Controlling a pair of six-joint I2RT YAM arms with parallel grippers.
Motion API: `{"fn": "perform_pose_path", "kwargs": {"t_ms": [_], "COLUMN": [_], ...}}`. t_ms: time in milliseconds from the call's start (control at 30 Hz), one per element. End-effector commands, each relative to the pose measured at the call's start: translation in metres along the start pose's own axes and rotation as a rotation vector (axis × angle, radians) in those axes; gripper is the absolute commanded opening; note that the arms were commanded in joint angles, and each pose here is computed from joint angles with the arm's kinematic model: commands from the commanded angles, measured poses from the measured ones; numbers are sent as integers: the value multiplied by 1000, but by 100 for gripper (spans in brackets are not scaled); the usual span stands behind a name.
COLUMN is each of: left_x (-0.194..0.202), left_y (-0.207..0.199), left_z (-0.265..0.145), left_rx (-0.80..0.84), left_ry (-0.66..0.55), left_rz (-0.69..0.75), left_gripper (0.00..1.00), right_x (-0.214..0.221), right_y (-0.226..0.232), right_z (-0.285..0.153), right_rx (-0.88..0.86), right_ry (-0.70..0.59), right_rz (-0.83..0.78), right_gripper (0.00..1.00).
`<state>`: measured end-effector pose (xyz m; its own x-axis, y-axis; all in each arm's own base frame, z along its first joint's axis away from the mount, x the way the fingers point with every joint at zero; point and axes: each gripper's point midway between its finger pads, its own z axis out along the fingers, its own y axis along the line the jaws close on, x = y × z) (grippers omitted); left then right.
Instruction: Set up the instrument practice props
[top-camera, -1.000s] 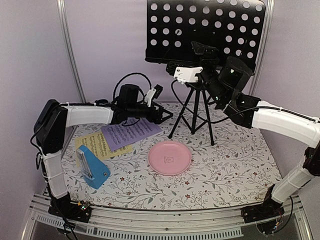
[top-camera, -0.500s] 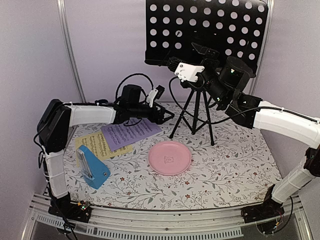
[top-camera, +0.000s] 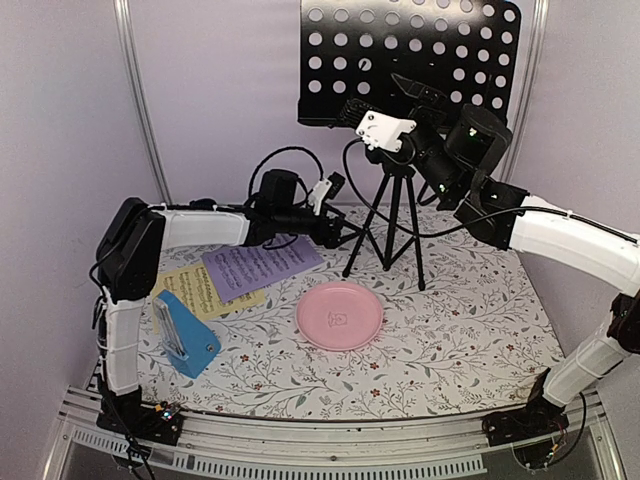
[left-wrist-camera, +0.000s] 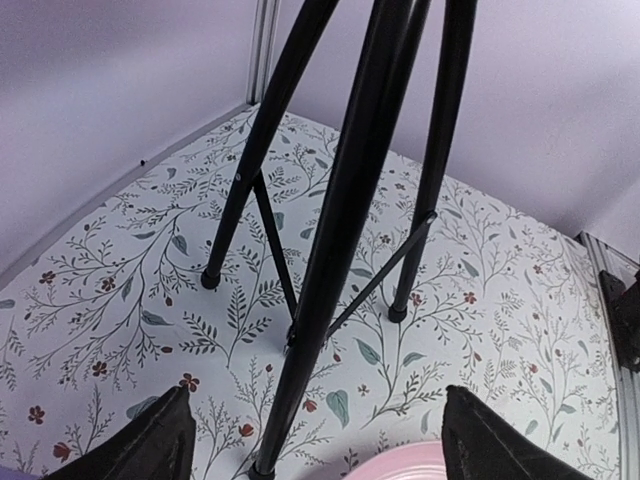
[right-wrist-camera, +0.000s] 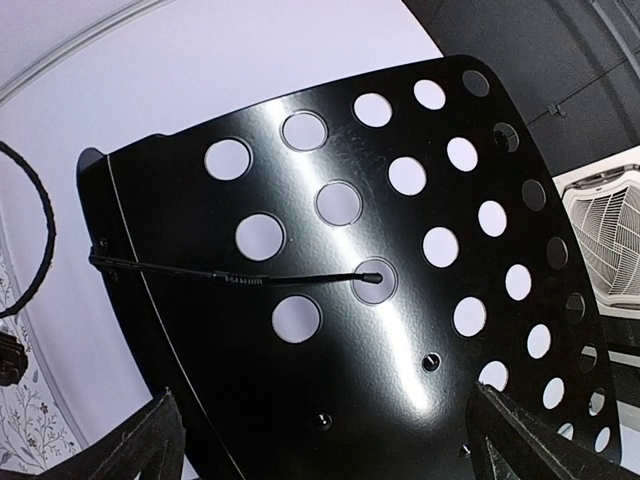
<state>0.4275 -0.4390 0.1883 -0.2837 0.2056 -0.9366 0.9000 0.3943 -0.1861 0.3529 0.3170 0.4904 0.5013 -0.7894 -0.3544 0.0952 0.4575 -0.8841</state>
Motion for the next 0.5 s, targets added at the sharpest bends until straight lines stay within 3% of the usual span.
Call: {"fn": "perform_pose_path", "kwargs": {"t_ms": [0,167,467], "left_x": [12,28,33], "left_y": [-3,0,-2], "left_z": [16,24,23], "left_rx": [22,21,26], "left_ry": [27,50,49], "left_rz": [39,38,40], "left_gripper": [85,82,82], "right_x": [-5,-30,-60], "right_y": [-19,-14,4], "right_z": [0,-13,-41], "right_rx": [38,-3,-134], "right_ry": [-12,-57,-131], "right_rz": [18,54,263], "right_gripper": [99,99,99]}}
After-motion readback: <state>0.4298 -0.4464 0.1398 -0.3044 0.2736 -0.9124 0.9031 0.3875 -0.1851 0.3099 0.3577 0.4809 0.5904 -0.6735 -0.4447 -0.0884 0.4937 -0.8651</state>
